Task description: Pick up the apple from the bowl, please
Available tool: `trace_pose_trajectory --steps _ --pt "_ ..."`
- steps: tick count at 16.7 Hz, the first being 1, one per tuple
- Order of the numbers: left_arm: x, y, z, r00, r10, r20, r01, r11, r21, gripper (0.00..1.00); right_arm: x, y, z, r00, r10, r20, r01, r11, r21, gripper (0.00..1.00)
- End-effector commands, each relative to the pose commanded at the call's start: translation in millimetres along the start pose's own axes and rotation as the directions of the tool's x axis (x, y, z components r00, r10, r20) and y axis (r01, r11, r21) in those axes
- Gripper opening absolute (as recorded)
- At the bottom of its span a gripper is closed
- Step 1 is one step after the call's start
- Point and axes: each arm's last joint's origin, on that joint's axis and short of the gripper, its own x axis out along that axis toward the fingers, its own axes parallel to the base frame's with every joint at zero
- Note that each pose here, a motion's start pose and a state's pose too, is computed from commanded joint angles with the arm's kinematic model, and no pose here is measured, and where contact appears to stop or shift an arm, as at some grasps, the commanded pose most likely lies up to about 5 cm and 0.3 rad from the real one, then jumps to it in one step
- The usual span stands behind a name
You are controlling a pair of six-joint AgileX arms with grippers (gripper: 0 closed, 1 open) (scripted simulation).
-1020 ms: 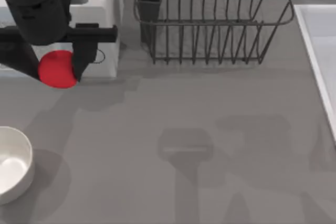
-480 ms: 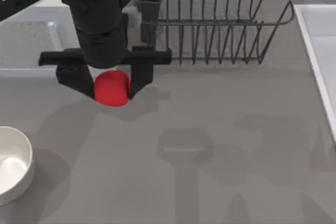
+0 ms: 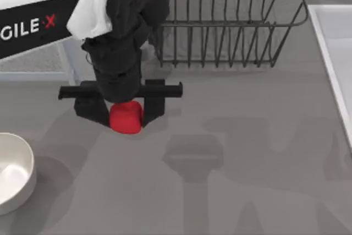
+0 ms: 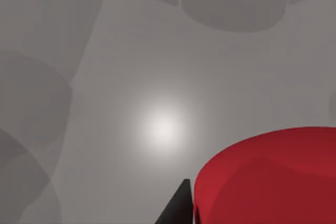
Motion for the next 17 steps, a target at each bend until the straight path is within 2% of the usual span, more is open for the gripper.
trace_pose_trajectory --steps 4,8,17 --pt "38 3 -6 1.0 0.008 -0.013 -0.008 1.0 0.001 0.0 0 0 0 1.0 0.0 0.0 0.0 1.0 0.0 1.0" --pt "40 3 -6 1.0 0.008 -0.014 -0.008 1.0 0.001 0.0 0 0 0 1.0 0.0 0.0 0.0 1.0 0.0 1.0" --pt "40 3 -6 1.0 0.008 -0.014 -0.008 1.0 0.001 0.68 0 0 0 1.0 0.0 0.0 0.0 1.0 0.0 1.0"
